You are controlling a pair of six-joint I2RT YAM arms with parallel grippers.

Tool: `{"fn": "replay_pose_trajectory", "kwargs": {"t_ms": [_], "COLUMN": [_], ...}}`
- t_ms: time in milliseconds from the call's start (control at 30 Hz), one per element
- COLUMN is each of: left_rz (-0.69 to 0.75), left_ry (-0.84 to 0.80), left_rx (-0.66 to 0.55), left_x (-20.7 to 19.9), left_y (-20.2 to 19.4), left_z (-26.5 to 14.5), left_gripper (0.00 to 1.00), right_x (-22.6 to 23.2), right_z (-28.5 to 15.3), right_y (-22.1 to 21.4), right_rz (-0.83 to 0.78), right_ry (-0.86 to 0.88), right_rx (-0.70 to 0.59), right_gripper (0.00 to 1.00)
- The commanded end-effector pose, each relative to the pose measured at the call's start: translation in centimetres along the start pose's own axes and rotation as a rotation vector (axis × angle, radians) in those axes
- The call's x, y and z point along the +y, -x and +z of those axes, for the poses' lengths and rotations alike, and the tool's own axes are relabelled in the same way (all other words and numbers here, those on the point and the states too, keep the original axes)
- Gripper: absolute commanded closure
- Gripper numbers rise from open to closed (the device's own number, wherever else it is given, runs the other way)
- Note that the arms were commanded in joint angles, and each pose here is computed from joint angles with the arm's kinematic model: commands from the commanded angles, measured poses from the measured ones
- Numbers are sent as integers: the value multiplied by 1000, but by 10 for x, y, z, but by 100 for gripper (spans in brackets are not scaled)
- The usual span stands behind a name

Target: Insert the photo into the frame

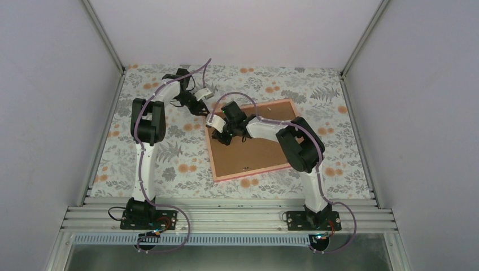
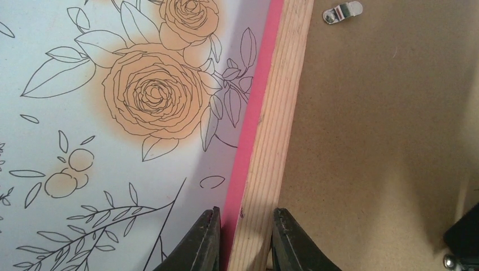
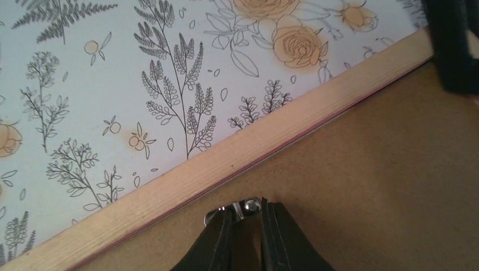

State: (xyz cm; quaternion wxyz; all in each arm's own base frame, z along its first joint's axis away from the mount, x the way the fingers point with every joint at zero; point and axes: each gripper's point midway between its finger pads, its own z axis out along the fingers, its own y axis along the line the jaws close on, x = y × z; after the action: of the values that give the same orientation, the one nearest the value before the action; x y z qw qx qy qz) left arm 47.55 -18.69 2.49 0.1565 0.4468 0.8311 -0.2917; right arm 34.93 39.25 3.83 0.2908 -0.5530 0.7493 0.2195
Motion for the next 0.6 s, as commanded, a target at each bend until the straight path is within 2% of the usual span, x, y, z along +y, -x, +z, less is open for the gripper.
{"fn": "replay_pose_trajectory", "kwargs": {"t_ms": [0, 167, 367, 567], "left_rz": [-75, -73, -58, -48], "left_ry": [9, 8, 4, -4], "left_rx": [180, 184, 195, 202], "left_x": [11, 9, 4, -4], "left_y": [-56, -57, -58, -63], "left_z": [38, 38, 41, 43], "left_gripper": [79, 80, 81, 82], "right_x": [5, 9, -4, -16], "right_z": [18, 23, 30, 34], "right_y": [-17, -27, -19, -26], "right_rz": [3, 7, 50, 106], "right_ry": [-6, 6, -39, -110], "right_rx": [33, 48, 43, 60], "right_gripper": [86, 84, 81, 84]}}
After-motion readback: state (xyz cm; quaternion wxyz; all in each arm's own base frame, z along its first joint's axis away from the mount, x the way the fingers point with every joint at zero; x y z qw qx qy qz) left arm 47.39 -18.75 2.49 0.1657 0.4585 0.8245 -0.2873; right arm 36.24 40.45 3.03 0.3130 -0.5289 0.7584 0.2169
